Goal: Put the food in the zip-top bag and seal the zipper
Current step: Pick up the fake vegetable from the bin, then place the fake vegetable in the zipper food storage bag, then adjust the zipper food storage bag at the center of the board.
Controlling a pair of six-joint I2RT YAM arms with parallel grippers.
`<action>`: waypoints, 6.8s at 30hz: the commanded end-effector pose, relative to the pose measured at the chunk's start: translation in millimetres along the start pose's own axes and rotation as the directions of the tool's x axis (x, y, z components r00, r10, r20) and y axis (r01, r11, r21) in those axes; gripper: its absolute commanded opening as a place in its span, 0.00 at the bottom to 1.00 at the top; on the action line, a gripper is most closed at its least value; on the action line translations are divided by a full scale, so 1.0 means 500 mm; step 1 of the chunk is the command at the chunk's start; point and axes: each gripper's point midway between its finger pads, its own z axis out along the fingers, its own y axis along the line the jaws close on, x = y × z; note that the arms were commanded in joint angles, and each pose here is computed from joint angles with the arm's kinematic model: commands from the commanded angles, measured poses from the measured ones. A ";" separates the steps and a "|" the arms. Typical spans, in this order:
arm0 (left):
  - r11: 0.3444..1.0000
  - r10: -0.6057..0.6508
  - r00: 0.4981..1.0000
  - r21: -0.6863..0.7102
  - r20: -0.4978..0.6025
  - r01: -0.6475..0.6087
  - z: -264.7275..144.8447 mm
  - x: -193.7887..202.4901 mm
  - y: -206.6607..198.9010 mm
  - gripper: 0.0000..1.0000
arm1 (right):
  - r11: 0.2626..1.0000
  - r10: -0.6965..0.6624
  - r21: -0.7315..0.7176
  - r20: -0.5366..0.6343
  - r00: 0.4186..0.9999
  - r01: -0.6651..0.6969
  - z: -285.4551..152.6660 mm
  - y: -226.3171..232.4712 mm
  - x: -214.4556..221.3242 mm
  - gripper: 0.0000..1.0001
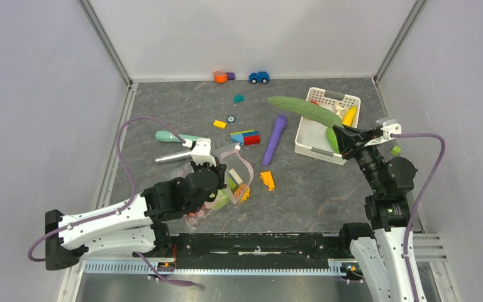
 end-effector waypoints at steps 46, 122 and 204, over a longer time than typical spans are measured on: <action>0.996 -0.094 0.995 0.001 -0.016 0.094 0.029 -0.046 -0.017 0.02 | 0.757 0.029 -0.650 -0.059 0.998 -0.060 -0.178 0.261 -0.023 0.00; 0.947 -0.296 0.954 0.145 0.042 0.287 0.011 -0.131 -0.091 0.02 | 0.700 -0.073 -0.679 -0.375 0.924 -0.220 -0.045 0.552 0.352 0.69; 0.958 -0.286 0.946 0.048 0.154 0.282 -0.045 -0.161 0.017 0.05 | 0.742 0.136 -0.560 -0.412 0.901 -0.368 0.073 0.533 0.245 0.00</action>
